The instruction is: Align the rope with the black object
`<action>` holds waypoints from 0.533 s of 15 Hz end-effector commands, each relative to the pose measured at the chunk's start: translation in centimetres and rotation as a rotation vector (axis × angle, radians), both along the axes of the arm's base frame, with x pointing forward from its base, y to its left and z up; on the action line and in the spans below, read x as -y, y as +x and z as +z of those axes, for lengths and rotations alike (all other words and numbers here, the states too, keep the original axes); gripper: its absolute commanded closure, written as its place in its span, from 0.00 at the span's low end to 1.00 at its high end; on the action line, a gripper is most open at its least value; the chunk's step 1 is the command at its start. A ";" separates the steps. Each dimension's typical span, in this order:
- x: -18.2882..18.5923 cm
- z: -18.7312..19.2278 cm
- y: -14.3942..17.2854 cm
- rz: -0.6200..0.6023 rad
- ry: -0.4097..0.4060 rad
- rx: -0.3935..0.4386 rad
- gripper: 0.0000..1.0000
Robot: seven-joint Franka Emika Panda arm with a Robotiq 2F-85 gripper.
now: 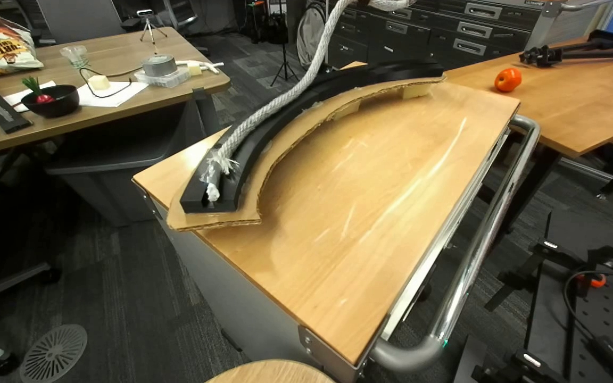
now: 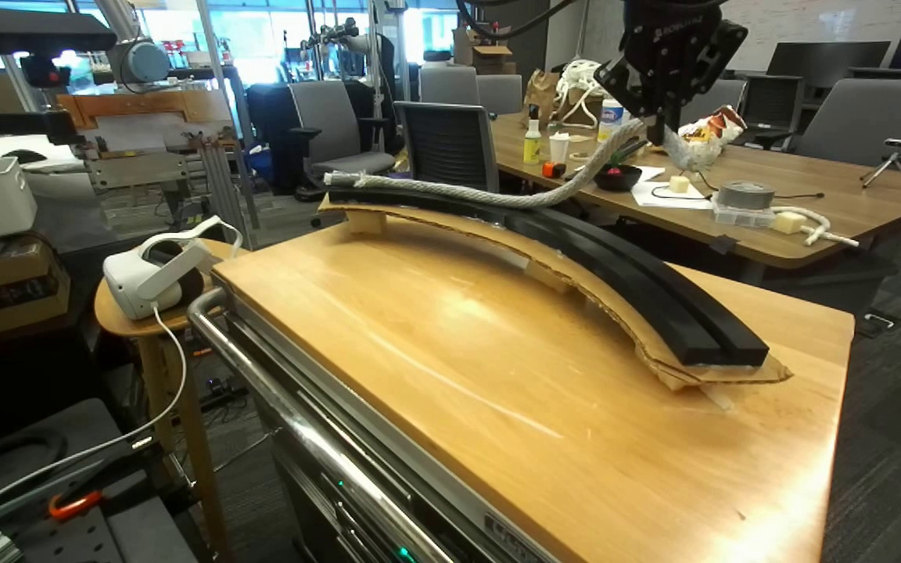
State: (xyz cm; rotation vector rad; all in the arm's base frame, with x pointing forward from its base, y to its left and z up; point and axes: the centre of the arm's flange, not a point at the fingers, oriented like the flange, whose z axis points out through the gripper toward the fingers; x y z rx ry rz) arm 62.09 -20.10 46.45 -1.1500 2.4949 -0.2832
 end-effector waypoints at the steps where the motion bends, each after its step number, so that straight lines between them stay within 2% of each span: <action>1: 0.8 0.1 0.9 -0.002 -0.066 -0.031 0.97; 8: 0.7 -1.7 0.7 0.043 -0.154 -0.126 0.97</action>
